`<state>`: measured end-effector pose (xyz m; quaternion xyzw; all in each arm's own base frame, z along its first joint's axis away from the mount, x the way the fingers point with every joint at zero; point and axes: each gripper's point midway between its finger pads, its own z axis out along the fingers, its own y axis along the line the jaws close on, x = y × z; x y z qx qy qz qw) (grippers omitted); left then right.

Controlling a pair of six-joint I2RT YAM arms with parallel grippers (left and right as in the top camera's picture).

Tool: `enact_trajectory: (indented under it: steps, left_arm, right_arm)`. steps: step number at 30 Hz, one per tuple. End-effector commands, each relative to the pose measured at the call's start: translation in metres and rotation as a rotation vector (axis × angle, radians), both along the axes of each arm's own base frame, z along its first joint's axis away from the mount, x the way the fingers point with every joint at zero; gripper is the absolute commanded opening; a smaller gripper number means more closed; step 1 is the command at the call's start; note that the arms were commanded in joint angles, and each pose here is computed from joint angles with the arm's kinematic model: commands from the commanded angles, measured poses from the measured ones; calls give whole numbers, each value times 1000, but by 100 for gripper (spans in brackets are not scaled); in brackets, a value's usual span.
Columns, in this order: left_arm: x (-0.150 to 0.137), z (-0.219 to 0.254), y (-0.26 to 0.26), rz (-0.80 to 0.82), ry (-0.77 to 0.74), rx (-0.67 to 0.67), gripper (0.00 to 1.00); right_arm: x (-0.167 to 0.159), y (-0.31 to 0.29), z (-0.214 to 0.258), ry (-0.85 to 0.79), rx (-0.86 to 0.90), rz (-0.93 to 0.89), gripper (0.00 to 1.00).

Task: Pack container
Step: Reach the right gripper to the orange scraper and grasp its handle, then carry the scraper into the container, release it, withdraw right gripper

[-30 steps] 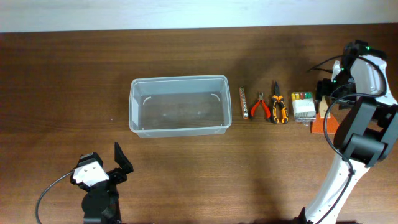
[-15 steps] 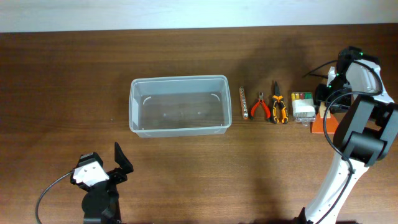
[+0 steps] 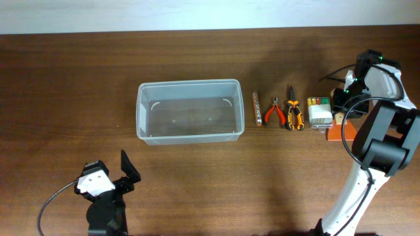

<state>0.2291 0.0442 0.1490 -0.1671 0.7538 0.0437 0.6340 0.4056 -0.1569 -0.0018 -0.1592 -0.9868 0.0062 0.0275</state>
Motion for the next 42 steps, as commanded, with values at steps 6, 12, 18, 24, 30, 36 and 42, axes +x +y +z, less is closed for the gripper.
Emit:
enact_trajectory:
  steps: [6, 12, 18, 24, 30, 36, 42]
  left_arm:
    - [0, -1, 0, -2, 4, 9, 99]
    - [0, -1, 0, -2, 4, 9, 99]
    - [0, -1, 0, -2, 4, 9, 99]
    - [0, -1, 0, -2, 4, 9, 99]
    - [0, -1, 0, -2, 4, 9, 99]
    - [0, -1, 0, -2, 4, 9, 99]
    - [0, -1, 0, -2, 4, 9, 99]
  right_arm:
    - [-4, 2, 11, 52, 7, -22, 25]
    - [21, 7, 91, -67, 1, -8, 14]
    - [39, 62, 180, -230, 61, 88, 4]
    - [47, 156, 223, -311, 69, 313, 4]
    - [44, 269, 225, -356, 89, 687, 4]
    - [29, 394, 222, -475, 67, 1293, 4]
    - [2, 468, 182, -481, 54, 1735, 4]
